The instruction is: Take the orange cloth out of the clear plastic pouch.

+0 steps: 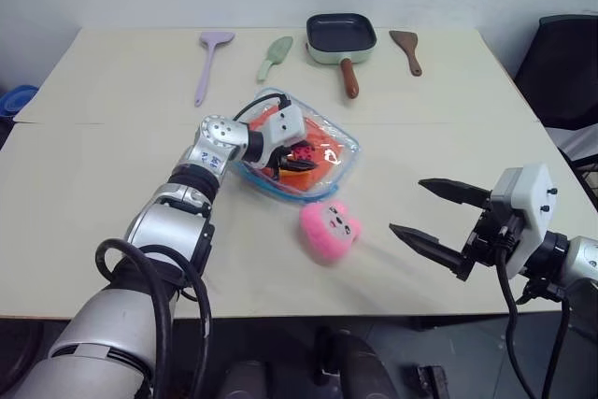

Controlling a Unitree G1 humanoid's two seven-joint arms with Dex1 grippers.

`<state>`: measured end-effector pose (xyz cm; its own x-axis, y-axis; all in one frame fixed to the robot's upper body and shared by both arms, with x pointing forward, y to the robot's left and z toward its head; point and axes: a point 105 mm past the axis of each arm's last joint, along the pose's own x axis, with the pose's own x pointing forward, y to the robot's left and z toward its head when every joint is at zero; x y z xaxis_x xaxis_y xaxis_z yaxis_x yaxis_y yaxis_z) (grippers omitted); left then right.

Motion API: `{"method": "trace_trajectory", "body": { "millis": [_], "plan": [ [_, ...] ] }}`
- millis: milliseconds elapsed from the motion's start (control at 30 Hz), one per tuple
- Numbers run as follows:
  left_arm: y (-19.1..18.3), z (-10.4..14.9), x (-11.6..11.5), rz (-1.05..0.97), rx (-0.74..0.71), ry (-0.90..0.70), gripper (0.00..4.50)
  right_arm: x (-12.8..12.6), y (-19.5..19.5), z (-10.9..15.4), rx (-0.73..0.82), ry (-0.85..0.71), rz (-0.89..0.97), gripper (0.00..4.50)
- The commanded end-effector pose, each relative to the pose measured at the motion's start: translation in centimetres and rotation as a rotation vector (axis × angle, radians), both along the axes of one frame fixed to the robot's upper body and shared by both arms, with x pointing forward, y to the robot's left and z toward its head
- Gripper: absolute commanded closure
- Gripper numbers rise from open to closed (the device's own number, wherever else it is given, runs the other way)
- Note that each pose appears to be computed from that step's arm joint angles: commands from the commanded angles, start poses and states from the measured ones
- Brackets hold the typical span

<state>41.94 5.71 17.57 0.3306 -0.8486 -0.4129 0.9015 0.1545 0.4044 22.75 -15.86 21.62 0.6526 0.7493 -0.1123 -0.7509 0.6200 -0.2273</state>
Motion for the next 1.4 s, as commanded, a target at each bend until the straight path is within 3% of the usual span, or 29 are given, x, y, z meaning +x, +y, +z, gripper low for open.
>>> {"method": "trace_trajectory", "body": {
  "millis": [33, 133, 333, 633, 867, 1033, 1167, 1267, 1400],
  "plan": [
    [1.6, 1.6, 0.2, 0.011, -0.024, -0.033, 2.98, 0.1, 0.3, 0.9, -0.016, -0.037, 0.029, 0.0],
    [3.6, 3.0, 0.5, 0.052, -0.052, -0.068, 2.98, 0.4, 0.7, 1.1, -0.018, -0.038, 0.06, 0.0],
    [11.7, 4.6, 0.0, 0.26, -0.105, -0.109, 2.98, 0.5, 2.5, 1.2, 0.001, -0.01, 0.187, 0.0],
    [28.6, 0.3, -7.0, 0.889, -0.096, -0.023, 2.98, 1.5, 5.0, 0.2, -0.002, 0.054, 0.391, 0.0],
    [32.9, -2.5, -10.0, 1.121, -0.078, 0.014, 2.98, 2.6, 5.7, -0.4, -0.012, 0.074, 0.454, 0.0],
    [34.2, -3.3, -11.4, 1.174, -0.045, 0.023, 1.47, 2.8, 5.8, -0.6, -0.008, 0.076, 0.469, 0.0],
    [35.1, -1.7, -12.2, 1.189, -0.039, -0.012, 0.24, 2.8, 5.5, -0.7, -0.012, 0.077, 0.465, 0.0],
    [35.5, 0.6, -12.9, 1.178, -0.067, -0.034, 0.24, 2.9, 5.2, -0.7, -0.015, 0.075, 0.452, 0.0],
    [33.2, 4.8, -13.5, 0.999, -0.136, -0.079, 0.24, 2.8, 4.9, -0.7, -0.011, 0.075, 0.437, 0.0]
  ]
}}
